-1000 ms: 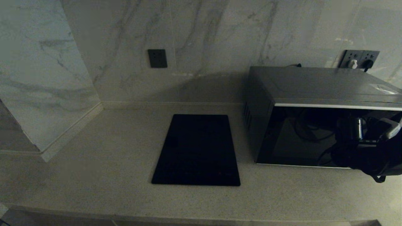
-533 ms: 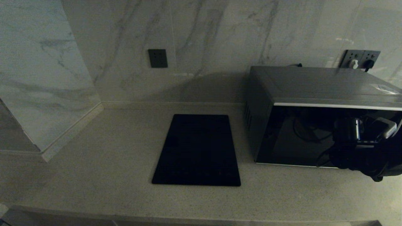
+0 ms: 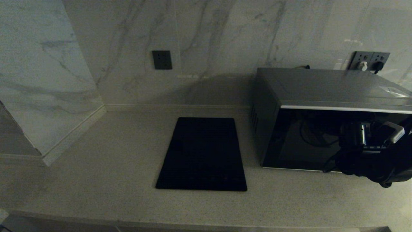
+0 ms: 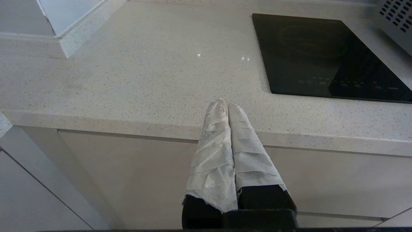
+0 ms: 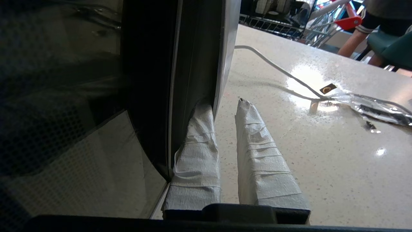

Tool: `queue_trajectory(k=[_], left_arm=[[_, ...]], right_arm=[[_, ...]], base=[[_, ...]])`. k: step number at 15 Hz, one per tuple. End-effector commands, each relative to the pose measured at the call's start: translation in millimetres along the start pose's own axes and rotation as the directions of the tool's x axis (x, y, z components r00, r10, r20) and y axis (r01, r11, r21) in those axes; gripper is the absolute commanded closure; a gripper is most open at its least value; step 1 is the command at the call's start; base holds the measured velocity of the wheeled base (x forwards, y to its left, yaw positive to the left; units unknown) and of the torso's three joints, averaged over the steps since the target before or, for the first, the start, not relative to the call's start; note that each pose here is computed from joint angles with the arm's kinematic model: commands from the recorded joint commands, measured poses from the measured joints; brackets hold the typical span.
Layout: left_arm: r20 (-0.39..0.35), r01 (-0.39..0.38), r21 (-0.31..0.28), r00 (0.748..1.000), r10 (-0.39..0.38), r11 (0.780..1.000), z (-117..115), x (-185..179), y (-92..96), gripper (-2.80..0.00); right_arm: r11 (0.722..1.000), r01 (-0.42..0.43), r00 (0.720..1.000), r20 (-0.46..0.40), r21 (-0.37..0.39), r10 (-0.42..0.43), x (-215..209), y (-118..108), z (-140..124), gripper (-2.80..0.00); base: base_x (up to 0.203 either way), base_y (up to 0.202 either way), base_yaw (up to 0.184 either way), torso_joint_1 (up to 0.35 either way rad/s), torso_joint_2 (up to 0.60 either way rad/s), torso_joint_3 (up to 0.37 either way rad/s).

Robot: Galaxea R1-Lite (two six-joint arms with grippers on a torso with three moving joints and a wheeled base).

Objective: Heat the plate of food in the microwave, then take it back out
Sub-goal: Open the microwave oven

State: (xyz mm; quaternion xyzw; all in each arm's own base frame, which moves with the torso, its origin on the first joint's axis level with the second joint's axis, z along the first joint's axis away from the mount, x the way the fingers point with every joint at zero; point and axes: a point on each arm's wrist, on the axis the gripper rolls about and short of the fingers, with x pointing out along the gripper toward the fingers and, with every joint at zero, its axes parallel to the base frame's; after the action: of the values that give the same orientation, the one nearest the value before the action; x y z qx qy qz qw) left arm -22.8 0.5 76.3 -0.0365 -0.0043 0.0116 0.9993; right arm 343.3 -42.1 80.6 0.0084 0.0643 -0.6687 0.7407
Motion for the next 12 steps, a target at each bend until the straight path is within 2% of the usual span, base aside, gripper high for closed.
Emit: queue_trajectory(k=[1, 3, 12], left_arm=[[-0.001, -0.001, -0.001, 1.000, 0.001, 1.000, 0.0, 0.1, 0.0, 0.00], [0.000, -0.001, -0.001, 1.000, 0.001, 1.000, 0.0, 0.0, 0.0, 0.00], [0.000, -0.001, -0.001, 1.000, 0.001, 1.000, 0.0, 0.0, 0.0, 0.00]], right_arm=[[0.999, 0.046, 0.999, 0.014, -0.004, -0.046, 5.8, -1.9, -1.7, 0.00], [0.997, 0.078, 0.997, 0.025, 0.010, -0.079, 9.7, -4.0, -0.2, 0.00], [0.992, 0.116, 0.993, 0.029, 0.055, -0.117, 15.8, -19.8, 7.7, 0.00]], base=[[0.000, 0.000, 0.000, 0.000, 0.00, 0.000], [0.000, 0.000, 0.000, 0.000, 0.00, 0.000], [0.000, 0.000, 0.000, 0.000, 0.00, 0.000]])
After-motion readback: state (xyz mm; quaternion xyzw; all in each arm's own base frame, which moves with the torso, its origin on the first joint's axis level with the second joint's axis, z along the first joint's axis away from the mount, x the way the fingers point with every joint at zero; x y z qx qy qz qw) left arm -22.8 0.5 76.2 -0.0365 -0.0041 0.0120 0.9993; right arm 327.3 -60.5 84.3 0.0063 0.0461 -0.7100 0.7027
